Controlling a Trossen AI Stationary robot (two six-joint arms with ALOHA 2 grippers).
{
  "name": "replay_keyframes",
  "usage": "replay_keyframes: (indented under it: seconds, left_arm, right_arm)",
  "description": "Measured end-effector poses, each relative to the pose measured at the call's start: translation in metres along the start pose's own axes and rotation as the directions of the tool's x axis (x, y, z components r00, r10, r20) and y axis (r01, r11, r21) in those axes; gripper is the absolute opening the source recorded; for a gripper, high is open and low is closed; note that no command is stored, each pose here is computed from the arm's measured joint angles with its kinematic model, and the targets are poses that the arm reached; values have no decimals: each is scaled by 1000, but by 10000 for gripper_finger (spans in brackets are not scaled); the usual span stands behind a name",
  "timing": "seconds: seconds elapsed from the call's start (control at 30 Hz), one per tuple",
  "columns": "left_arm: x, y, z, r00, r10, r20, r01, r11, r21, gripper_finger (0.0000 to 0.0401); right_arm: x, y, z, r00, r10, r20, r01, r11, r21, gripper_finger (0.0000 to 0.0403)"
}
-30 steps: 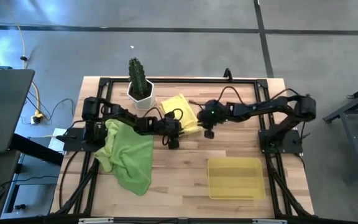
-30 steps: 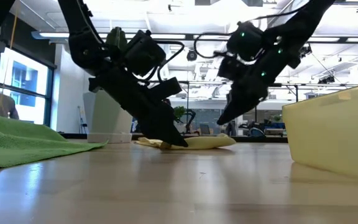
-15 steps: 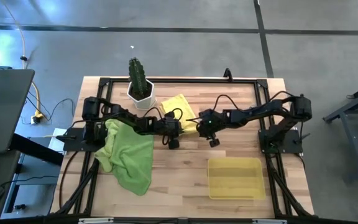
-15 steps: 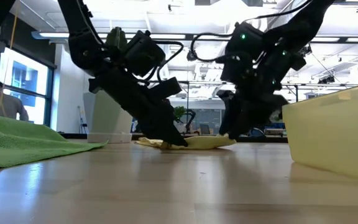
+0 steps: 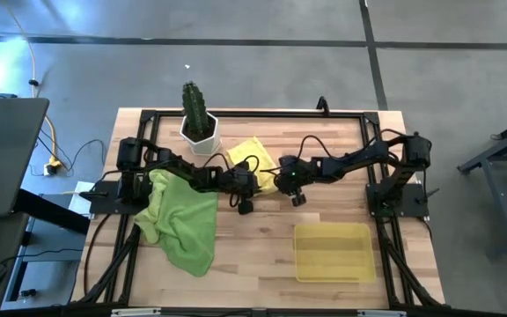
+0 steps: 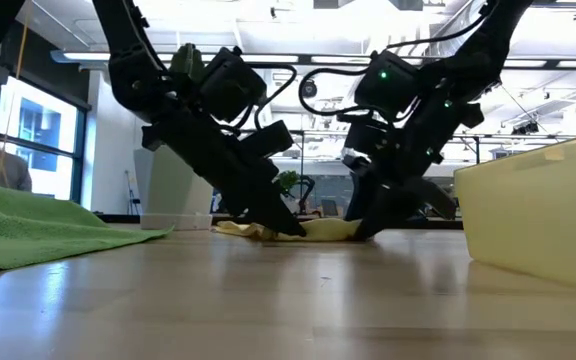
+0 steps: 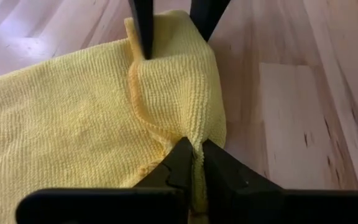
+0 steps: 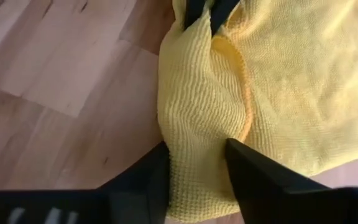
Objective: Roll microfiber towels into tight, uniform cylinder then place into a basket
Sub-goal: Roll the yellow towel
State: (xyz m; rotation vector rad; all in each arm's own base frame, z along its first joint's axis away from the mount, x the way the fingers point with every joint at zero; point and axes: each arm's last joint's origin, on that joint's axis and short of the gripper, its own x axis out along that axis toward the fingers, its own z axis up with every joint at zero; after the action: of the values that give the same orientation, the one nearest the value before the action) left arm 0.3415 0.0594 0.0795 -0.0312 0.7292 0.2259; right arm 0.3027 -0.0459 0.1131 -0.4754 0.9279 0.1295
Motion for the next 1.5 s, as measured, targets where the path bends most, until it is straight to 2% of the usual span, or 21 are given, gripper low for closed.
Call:
replay_keyframes:
  seconds: [0.07, 0.2, 0.27, 0.37, 0.47, 0.6, 0.77, 0.93, 1.07, 1.23, 1.5]
  left_arm:
    - [-2, 0, 3, 1000, 0, 10, 0, 1000, 16, 22]
    - [-4, -1, 5, 1000, 6, 19, -8, 993, 121, 22]
    - [-6, -1, 5, 1000, 7, 16, -9, 985, 172, 21]
    - [-7, -1, 7, 1000, 8, 20, -12, 979, 201, 22]
    - [-13, -3, 12, 1000, 3, 29, -7, 991, 136, 27]
    - [-27, -11, 22, 999, -18, 46, 16, 999, 37, 33]
    - [-39, -20, 26, 999, -40, 24, 42, 993, -107, 36]
    - [-45, -27, 21, 999, -26, -48, 16, 978, -208, 32]
    - [-46, -32, 18, 997, -6, -81, -16, 964, -265, 31]
    - [-47, -40, 16, 996, -13, -87, -14, 956, -294, 37]
    - [-57, -49, 21, 997, 1, -71, -21, 960, -279, 39]
  right_arm:
    - [0, 1, -1, 1000, 9, -4, -9, 1000, 17, 105]
    - [0, 3, -3, 999, 41, -25, -40, 998, 40, 25]
    - [0, 4, -3, 998, 54, -28, -52, 995, 88, 8]
    - [0, 4, -4, 997, 78, -24, -69, 965, 252, 14]
    - [0, 5, -3, 992, 126, 11, -121, 920, 372, 6]
    - [0, 7, -1, 975, 209, 77, -221, 858, 464, 3]
    - [-1, -2, 3, 943, 298, 150, -325, 724, 608, 1]
    - [-5, -19, 14, 904, 341, 258, -421, 603, 678, 1]
    - [0, -24, 17, 902, 343, 263, -418, 537, 733, 0]
    - [22, -23, 14, 897, 392, 206, -396, 501, 769, 0]
    - [28, -30, 21, 880, 436, 189, -410, 496, 765, 0]
